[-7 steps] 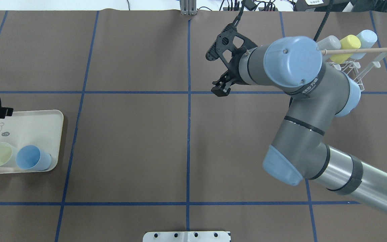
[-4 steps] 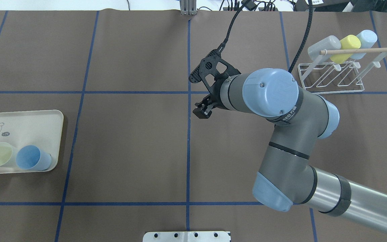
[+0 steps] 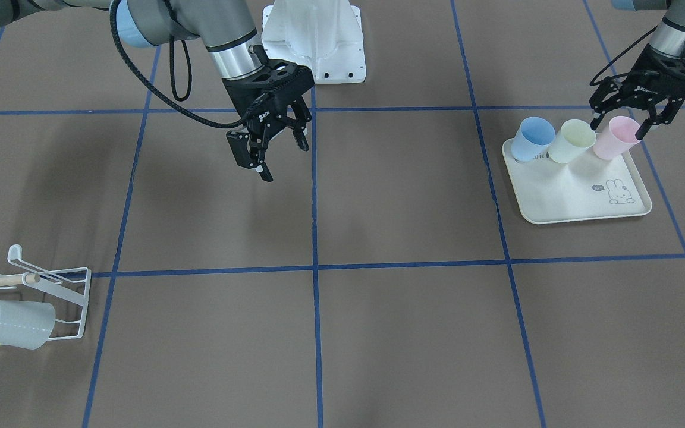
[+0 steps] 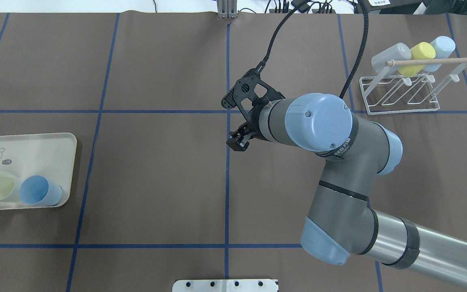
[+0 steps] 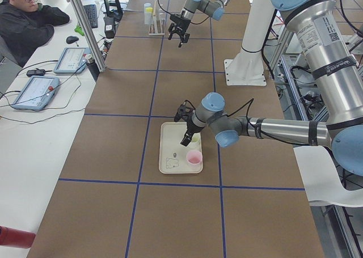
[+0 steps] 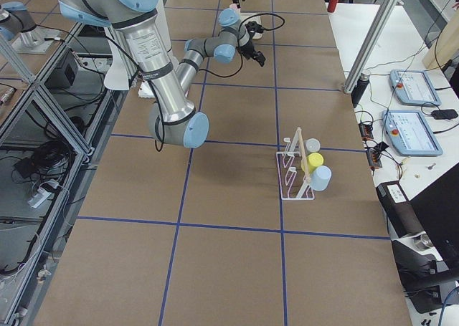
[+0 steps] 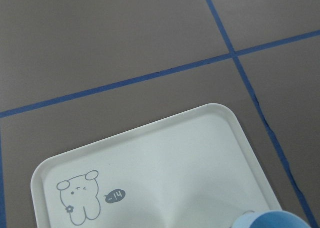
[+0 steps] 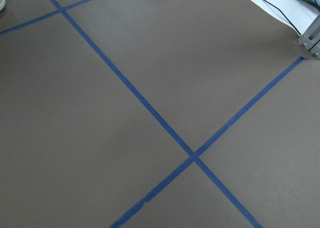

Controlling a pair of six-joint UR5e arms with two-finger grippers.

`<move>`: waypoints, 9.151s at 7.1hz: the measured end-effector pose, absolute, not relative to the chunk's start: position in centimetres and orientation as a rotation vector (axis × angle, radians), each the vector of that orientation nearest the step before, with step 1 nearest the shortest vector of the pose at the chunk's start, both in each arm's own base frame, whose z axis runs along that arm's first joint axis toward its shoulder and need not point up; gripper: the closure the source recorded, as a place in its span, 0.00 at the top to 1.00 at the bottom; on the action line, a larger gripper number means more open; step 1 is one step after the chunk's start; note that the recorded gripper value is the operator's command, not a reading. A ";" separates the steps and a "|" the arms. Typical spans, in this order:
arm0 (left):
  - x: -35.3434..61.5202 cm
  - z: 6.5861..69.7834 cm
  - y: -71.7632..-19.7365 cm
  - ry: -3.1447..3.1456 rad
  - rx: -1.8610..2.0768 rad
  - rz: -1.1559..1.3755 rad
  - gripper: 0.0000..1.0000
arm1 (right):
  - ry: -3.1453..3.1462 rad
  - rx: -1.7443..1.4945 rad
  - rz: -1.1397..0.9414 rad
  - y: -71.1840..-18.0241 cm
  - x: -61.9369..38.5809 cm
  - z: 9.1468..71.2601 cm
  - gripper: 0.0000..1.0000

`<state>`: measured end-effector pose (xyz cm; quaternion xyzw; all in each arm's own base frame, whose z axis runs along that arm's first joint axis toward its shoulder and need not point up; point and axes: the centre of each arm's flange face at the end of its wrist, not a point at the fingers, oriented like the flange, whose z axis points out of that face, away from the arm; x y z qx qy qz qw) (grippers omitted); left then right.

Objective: Transfer IKEA cup to right arm and place on rack

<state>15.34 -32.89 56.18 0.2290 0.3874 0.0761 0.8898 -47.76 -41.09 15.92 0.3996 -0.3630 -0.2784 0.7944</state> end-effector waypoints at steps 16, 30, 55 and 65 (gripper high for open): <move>9.5 44.6 -35.6 0.969 0.560 0.217 0.00 | -0.800 0.962 -0.591 -37.8 -50.9 15.6 0.99; 34.7 20.9 -36.1 1.431 0.226 -0.133 0.00 | -1.273 1.542 -0.552 -32.5 -55.8 19.7 0.98; 37.0 21.1 -36.6 1.417 0.211 -0.120 1.00 | -1.234 1.572 -0.533 -32.6 -55.6 19.5 0.24; 17.7 40.1 -38.7 0.919 0.531 0.095 1.00 | -0.448 0.956 -0.785 -39.6 -42.5 15.8 0.17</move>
